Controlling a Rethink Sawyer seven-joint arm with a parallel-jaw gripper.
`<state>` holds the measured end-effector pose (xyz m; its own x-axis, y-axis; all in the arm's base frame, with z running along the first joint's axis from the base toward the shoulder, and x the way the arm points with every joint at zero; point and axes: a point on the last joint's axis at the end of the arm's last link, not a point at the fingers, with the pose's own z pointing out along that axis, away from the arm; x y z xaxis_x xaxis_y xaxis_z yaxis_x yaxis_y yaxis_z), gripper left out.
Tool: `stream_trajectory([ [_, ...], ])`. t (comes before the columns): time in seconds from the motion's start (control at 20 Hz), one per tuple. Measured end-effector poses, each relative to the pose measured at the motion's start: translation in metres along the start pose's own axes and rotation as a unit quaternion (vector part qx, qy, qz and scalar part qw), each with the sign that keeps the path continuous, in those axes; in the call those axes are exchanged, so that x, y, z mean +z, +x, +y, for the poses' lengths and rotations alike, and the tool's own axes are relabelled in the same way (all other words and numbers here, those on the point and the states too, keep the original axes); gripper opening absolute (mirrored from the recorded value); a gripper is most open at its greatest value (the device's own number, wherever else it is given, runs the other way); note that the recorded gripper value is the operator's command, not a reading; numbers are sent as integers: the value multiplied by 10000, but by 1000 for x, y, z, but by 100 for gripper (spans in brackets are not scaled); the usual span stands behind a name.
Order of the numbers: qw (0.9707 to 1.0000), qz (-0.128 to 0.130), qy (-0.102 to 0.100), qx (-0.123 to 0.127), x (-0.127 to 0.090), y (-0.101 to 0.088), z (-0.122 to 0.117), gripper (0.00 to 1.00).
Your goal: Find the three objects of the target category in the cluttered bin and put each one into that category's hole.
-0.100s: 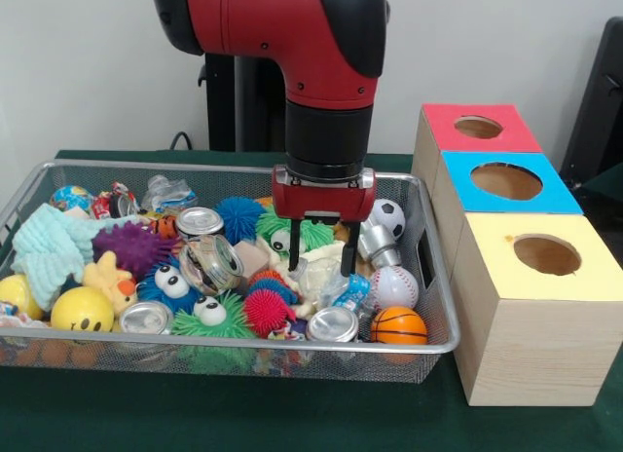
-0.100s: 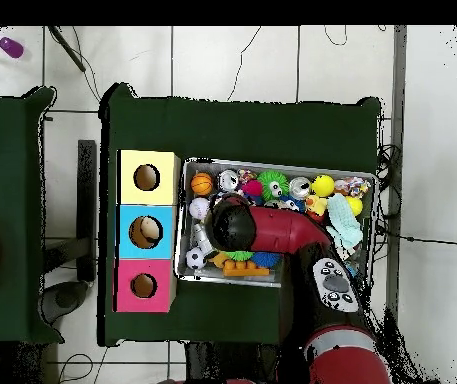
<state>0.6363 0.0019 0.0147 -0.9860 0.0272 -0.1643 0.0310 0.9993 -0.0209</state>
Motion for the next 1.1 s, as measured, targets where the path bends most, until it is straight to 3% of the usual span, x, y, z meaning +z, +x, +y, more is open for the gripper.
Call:
stream_trajectory([
  [0.1, 10000, -1, 1, 4, 0, 0, 0, 100],
  [0.15, 10000, -2, 1, 5, 0, 0, -1, 0],
  [1.1, 10000, -1, 1, 8, 0, 0, -1, 0],
])
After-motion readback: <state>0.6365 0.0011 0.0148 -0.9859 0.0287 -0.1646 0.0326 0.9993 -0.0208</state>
